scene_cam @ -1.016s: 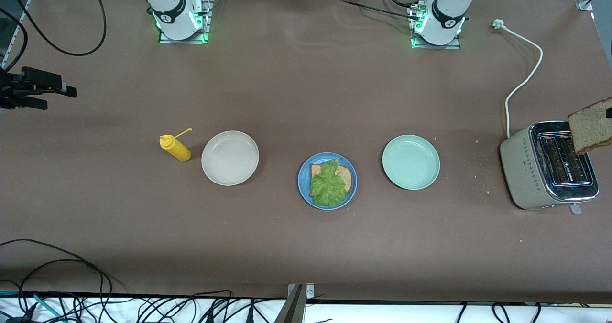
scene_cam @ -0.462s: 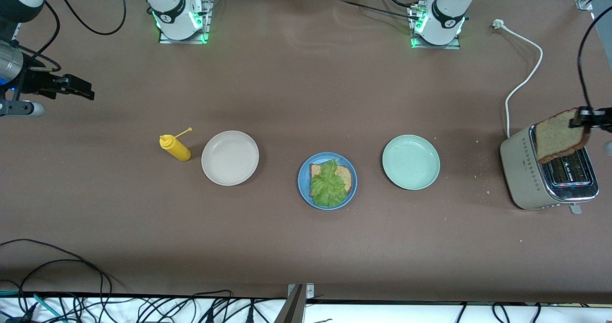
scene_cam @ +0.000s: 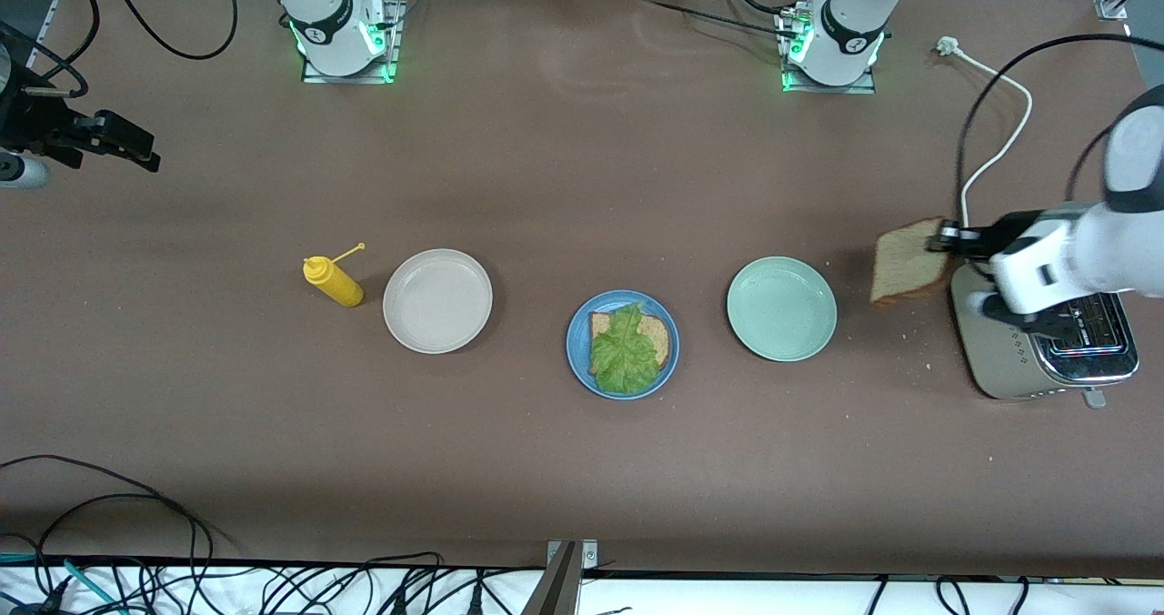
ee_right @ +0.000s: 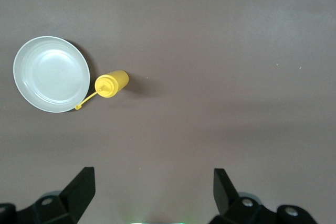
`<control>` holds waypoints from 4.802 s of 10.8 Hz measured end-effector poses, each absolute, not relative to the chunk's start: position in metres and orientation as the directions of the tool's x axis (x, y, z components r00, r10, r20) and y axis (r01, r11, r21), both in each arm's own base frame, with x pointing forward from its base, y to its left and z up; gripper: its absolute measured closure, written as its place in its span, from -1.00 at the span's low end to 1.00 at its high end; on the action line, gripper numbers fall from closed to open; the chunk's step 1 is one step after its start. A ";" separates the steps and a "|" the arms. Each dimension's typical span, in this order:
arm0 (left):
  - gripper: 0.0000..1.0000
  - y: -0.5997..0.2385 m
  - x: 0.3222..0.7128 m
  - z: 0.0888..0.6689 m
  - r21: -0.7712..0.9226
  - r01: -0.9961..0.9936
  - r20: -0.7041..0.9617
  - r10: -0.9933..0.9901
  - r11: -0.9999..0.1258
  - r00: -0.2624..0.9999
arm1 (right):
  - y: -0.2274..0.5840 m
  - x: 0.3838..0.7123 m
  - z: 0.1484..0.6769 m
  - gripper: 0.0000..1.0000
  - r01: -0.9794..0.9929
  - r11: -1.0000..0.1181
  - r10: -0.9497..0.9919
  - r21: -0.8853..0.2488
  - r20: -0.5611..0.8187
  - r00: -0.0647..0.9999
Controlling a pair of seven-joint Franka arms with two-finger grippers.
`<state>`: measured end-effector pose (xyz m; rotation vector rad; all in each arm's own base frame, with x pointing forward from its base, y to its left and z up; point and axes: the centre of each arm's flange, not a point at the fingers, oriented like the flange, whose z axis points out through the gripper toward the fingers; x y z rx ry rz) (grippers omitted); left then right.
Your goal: Make sandwich in blue plate with both arms
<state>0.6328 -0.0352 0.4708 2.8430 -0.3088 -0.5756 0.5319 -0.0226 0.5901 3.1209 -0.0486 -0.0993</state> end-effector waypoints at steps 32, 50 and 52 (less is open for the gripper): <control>-1.00 -0.239 0.694 0.215 0.681 -0.170 -0.008 -0.239 -0.713 0.971 | -0.010 0.554 0.608 -1.00 -0.027 -0.999 -0.027 -0.043 0.011 1.000; -1.00 0.003 0.526 0.664 -0.015 -0.264 -0.056 -0.263 -0.964 0.963 | -0.010 0.554 0.608 -1.00 -0.027 -0.999 -0.028 -0.043 0.011 1.000; -1.00 0.002 0.521 0.664 -0.017 -0.160 -0.089 -0.158 -0.987 0.983 | -0.010 0.554 0.609 -1.00 -0.027 -0.999 -0.028 -0.043 0.011 1.000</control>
